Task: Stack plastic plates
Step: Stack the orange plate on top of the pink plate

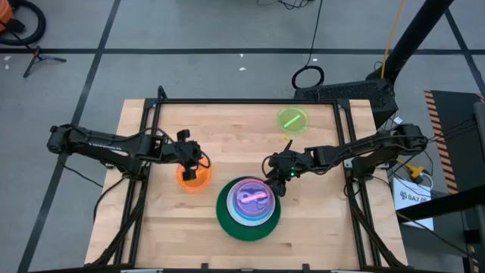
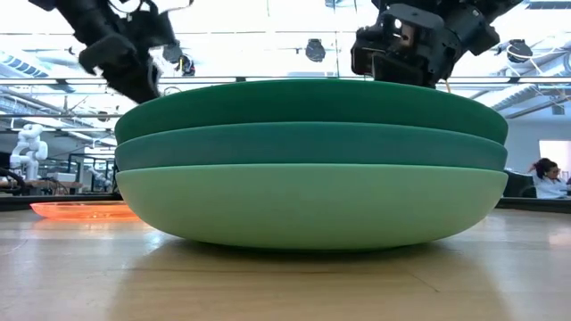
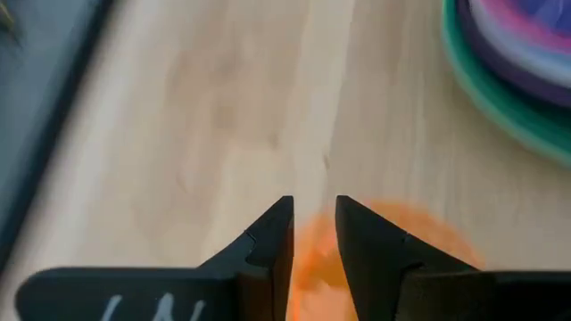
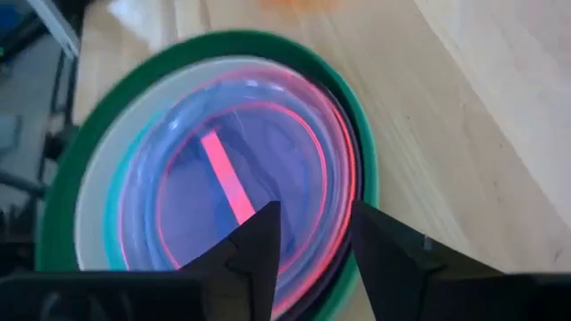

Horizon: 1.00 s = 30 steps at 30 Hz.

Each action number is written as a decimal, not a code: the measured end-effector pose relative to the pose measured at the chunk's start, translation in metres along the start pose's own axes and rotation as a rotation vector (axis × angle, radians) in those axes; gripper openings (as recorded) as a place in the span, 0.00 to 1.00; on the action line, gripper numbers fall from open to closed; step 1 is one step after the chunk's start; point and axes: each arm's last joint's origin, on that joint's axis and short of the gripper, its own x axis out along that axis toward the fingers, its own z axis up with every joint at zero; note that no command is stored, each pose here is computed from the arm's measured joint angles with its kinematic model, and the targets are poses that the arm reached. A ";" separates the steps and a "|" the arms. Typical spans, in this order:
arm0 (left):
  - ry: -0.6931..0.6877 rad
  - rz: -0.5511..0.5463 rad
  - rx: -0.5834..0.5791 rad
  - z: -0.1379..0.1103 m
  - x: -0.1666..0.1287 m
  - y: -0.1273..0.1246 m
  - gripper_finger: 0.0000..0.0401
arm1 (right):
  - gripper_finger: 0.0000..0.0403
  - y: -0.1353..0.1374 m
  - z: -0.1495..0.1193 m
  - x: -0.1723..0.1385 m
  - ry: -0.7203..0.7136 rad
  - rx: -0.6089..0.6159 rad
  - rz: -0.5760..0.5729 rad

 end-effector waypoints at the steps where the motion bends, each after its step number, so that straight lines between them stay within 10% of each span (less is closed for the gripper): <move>1: 0.041 -0.008 -0.033 -0.003 0.002 0.001 0.22 | 0.33 0.000 -0.001 -0.001 0.008 -0.023 -0.004; 11: 0.352 -0.034 -0.204 -0.020 0.033 0.003 0.08 | 0.33 0.000 -0.003 -0.026 0.039 -0.198 -0.025; 20: 0.365 -0.201 0.135 -0.018 0.066 0.005 0.03 | 0.33 -0.006 0.009 -0.045 -0.047 -0.328 -0.034; 30: 0.407 -0.182 0.147 -0.023 0.070 0.022 0.16 | 0.33 -0.011 0.011 -0.044 -0.045 -0.318 -0.049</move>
